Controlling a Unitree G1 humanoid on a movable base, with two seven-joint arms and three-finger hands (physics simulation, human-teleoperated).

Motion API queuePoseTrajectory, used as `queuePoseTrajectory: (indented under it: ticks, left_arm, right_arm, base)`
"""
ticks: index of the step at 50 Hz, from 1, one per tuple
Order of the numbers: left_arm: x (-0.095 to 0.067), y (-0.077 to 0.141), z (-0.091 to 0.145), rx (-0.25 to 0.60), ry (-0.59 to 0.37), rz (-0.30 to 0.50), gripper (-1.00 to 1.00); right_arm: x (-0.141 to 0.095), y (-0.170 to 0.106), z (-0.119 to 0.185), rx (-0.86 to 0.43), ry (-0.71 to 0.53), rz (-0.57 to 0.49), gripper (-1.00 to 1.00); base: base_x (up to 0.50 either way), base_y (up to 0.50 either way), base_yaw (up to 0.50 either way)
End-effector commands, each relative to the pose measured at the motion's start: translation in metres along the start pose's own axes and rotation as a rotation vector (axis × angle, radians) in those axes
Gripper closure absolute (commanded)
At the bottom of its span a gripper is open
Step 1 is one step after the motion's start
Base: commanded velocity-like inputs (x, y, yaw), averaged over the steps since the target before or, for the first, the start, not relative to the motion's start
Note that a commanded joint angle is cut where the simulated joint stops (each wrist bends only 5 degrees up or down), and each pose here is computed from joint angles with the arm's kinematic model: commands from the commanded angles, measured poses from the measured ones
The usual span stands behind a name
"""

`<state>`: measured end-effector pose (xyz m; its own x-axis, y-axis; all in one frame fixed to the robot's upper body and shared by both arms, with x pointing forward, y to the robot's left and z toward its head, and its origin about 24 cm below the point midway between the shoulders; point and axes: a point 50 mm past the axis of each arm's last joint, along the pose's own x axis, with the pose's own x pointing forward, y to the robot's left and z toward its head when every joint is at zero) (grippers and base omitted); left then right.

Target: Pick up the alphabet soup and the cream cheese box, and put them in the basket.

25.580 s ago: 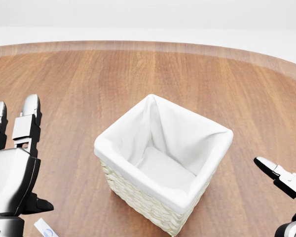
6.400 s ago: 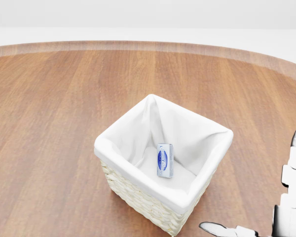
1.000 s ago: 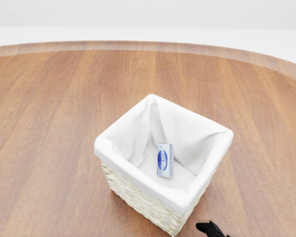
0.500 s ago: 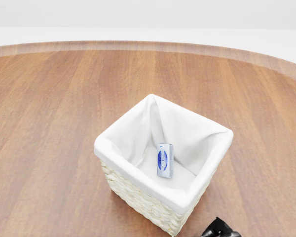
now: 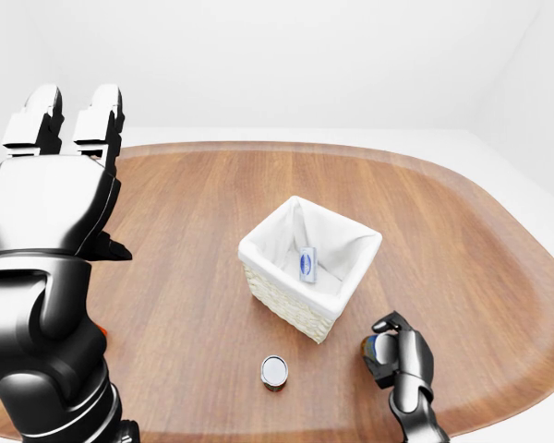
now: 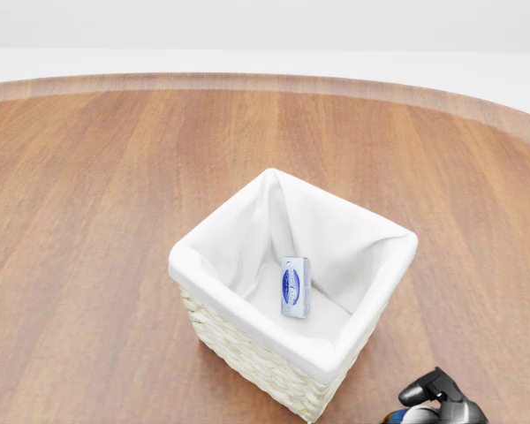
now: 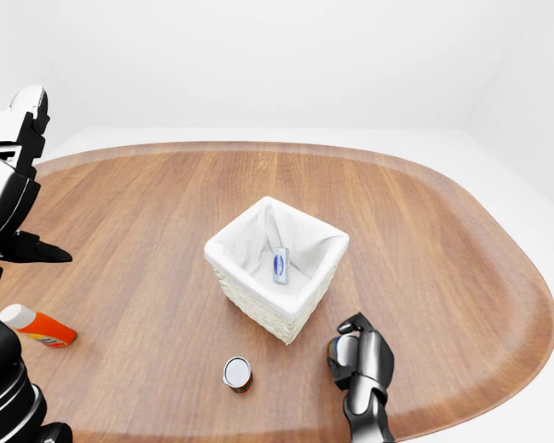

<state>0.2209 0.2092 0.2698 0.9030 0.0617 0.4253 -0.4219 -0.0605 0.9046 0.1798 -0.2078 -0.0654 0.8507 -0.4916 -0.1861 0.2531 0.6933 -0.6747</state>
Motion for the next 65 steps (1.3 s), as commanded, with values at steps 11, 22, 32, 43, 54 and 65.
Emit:
queuePoseTrajectory:
  ticks: [11,22,32,43,54,65]
  left_arm:
    - [0.001,0.0,0.0,-0.001,0.003,-0.001,-1.0]
    - [0.0,0.003,0.0,0.001,-0.004,0.014,-1.0]
    - [0.0,0.001,0.0,-0.007,-0.007,0.003,-1.0]
    - [0.0,0.001,0.0,-0.006,-0.006,0.002,-1.0]
    - [0.001,0.001,0.0,-0.001,-0.004,0.005,-1.0]
    - [0.001,-0.002,0.0,-0.01,-0.005,-0.012,-1.0]
  right_arm:
    - [0.009,-0.057,0.032,0.183,-0.104,-0.254,1.0]
    - [0.005,-0.082,0.054,0.283,-0.185,-0.365,1.0]
    - [-0.001,-0.095,0.072,0.341,-0.256,-0.422,1.0]
    - [-0.007,-0.106,0.113,0.44,-0.416,-0.451,1.0]
    - [-0.008,-0.114,0.16,0.47,-0.517,-0.426,1.0]
    - [-0.017,-0.127,0.196,0.488,-0.688,-0.433,1.0]
  base:
    - [0.0,0.0,0.0]
    - [0.0,0.0,0.0]
    - [0.0,0.0,0.0]
    - [0.0,0.0,0.0]
    - [0.0,0.0,0.0]
    - [0.0,0.0,0.0]
